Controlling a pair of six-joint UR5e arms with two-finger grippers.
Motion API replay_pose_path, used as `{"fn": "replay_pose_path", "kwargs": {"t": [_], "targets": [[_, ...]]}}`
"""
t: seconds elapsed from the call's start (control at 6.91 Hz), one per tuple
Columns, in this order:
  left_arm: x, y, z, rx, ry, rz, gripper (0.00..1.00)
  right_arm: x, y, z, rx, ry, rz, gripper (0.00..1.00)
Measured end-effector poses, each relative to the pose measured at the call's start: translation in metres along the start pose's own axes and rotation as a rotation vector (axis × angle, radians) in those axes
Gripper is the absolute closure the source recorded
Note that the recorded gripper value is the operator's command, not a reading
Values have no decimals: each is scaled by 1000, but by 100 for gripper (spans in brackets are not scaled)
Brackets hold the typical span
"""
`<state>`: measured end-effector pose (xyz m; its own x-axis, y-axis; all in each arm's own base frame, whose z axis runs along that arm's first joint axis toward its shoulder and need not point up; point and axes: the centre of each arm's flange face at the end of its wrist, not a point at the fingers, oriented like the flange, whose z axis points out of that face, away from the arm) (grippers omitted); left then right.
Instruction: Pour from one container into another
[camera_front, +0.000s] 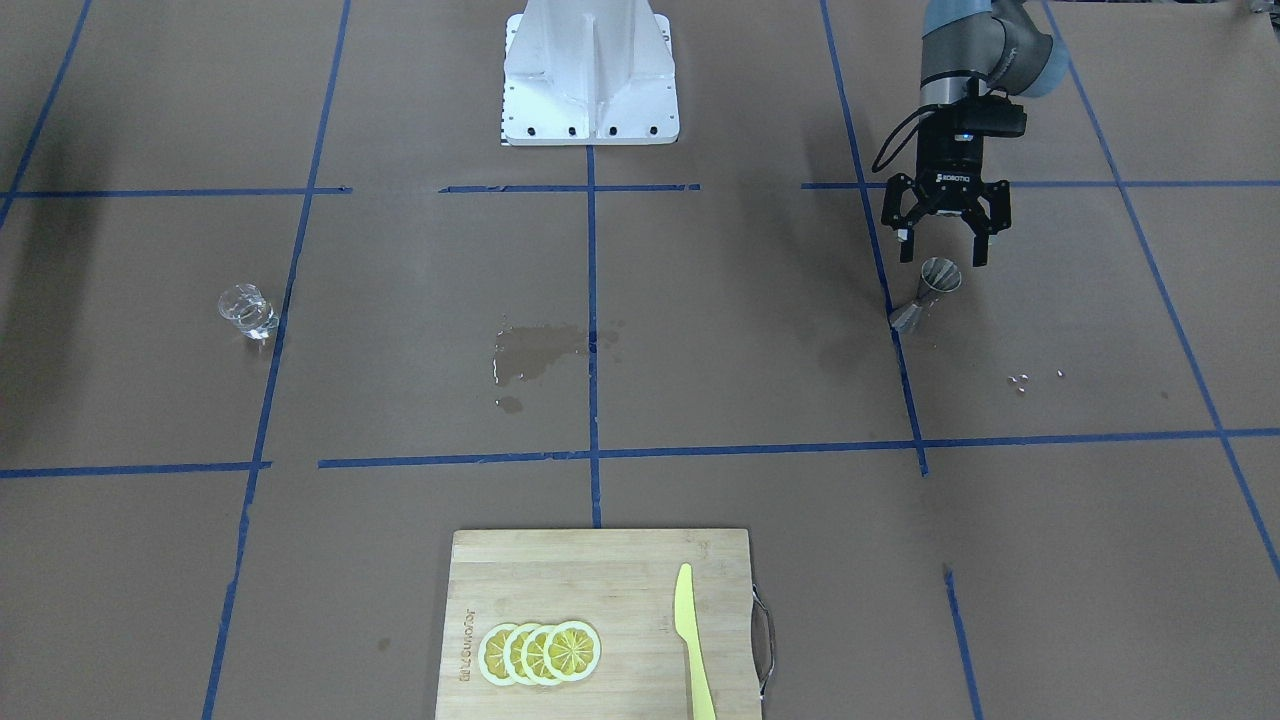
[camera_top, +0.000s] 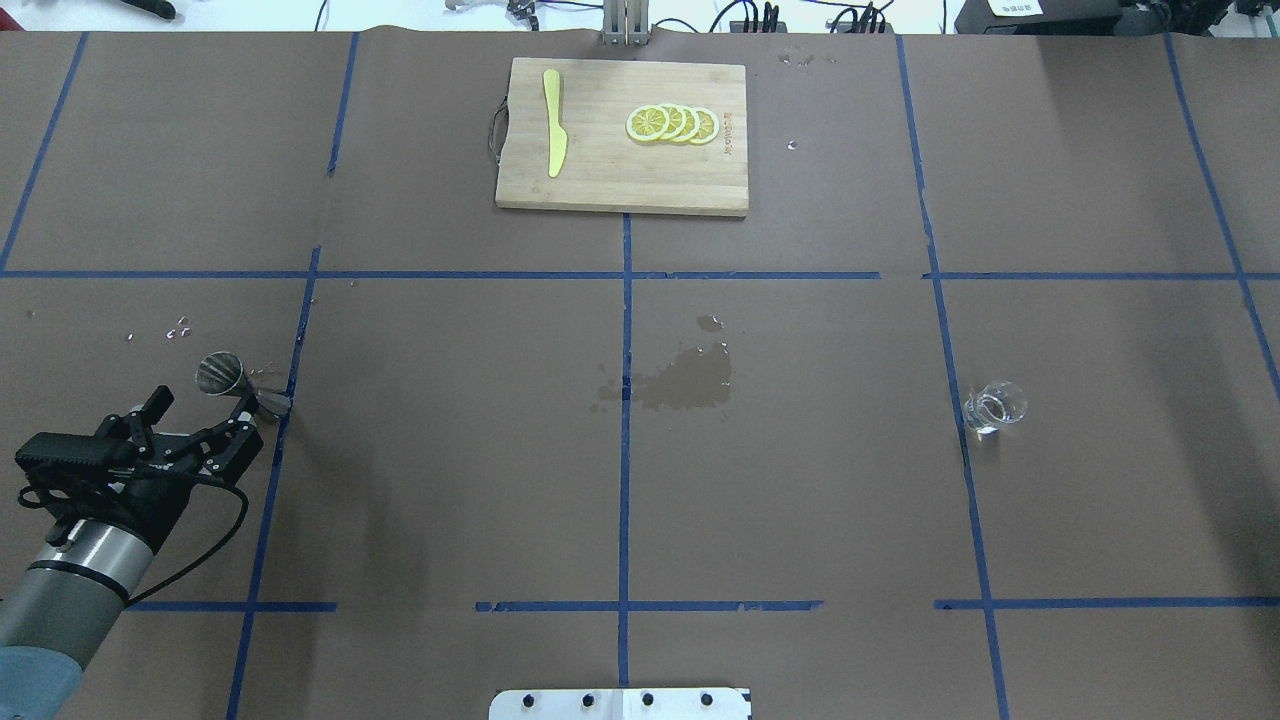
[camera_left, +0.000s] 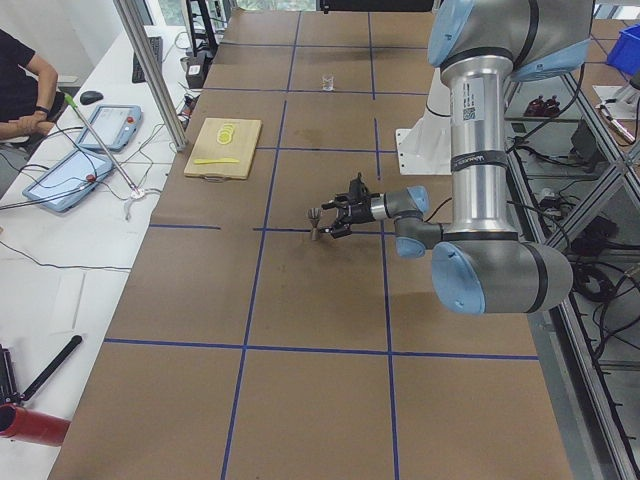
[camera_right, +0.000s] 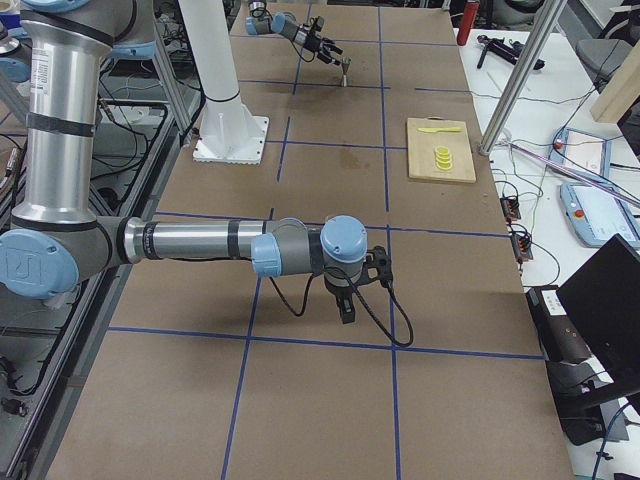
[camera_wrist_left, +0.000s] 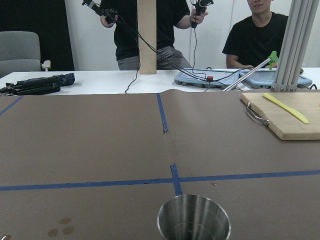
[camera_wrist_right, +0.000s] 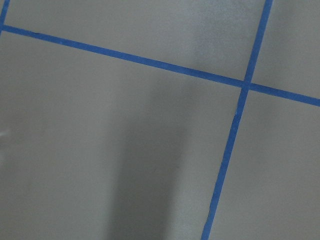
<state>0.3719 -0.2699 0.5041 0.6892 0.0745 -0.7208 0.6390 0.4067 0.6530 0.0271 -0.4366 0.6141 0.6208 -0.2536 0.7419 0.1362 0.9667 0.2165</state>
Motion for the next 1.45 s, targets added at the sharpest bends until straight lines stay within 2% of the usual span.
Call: {"fn": "replay_pose_path", "kwargs": {"t": [0.58, 0.87, 1.45], "targets": [[15, 31, 21, 7, -4, 3, 17, -1, 0, 0, 1, 0, -1, 0], [14, 43, 27, 9, 6, -11, 17, 0, 0, 0, 1, 0, -1, 0], [5, 42, 35, 20, -6, -11, 21, -1, 0, -1, 2, 0, -5, 0]]}}
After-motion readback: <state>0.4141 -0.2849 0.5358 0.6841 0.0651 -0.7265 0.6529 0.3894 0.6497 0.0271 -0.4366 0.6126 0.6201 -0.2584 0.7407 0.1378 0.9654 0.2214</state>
